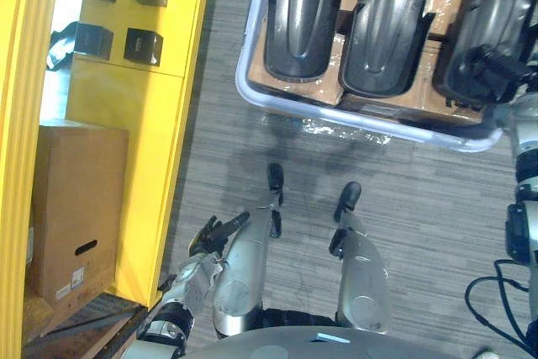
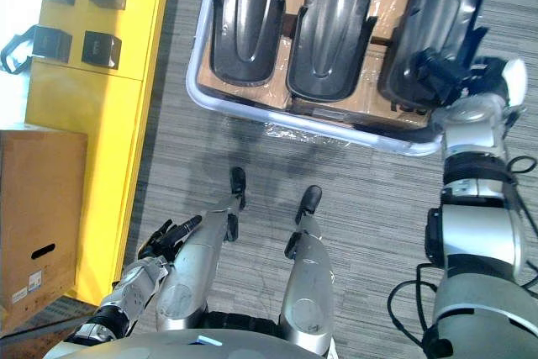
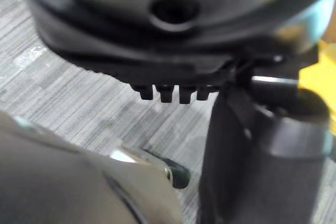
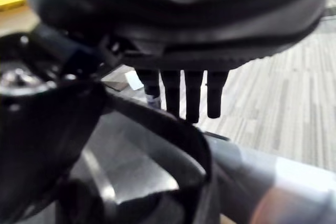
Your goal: Walk over and take three plastic housings, then place them on the shelf
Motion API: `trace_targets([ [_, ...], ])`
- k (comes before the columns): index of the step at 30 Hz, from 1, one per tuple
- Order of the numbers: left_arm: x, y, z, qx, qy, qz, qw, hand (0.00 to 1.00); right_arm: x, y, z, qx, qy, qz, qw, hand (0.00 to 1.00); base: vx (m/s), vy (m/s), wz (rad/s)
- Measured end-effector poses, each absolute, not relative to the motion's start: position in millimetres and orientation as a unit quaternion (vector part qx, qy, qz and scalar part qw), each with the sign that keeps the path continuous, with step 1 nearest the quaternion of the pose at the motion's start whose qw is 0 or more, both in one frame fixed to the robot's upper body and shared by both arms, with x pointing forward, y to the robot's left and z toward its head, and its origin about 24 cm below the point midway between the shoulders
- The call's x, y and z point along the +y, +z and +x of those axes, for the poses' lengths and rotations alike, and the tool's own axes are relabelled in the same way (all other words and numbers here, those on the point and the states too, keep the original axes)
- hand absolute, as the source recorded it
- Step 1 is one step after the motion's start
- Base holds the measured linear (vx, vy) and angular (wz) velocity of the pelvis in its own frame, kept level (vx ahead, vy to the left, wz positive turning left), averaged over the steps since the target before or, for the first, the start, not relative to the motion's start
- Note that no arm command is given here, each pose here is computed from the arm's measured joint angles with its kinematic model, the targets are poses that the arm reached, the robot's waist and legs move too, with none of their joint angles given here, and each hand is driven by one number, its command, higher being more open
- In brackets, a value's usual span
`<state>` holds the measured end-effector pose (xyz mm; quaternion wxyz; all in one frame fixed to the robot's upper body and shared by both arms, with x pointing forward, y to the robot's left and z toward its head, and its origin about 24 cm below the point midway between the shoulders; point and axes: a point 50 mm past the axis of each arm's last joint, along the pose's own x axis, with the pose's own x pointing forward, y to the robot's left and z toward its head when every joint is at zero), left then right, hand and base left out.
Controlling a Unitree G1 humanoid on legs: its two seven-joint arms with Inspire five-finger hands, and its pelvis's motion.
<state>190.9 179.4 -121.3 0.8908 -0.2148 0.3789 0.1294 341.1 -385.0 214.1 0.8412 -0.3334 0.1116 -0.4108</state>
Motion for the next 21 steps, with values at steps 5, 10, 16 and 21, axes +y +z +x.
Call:
trace_targets([
  [5,181,-128,179,0.402,0.143,-0.239,0.872,1.0,-397,219,333,0.133,-0.43,-0.402,0.798,0.0,0.0,-0.001,0.01],
  [10,182,-132,169,0.413,0.163,-0.274,0.853,1.0,-394,213,334,0.128,-0.415,-0.415,0.799,0.0,0.01,0.001,0.03],
  [16,188,-137,151,0.423,0.188,-0.3,0.834,1.0,-395,195,325,0.125,-0.399,-0.454,0.787,0.0,0.02,-0.011,0.1],
  [21,193,-137,144,0.419,0.199,-0.3,0.834,1.0,-383,174,322,0.113,-0.367,-0.482,0.788,0.0,0.04,-0.017,0.0],
])
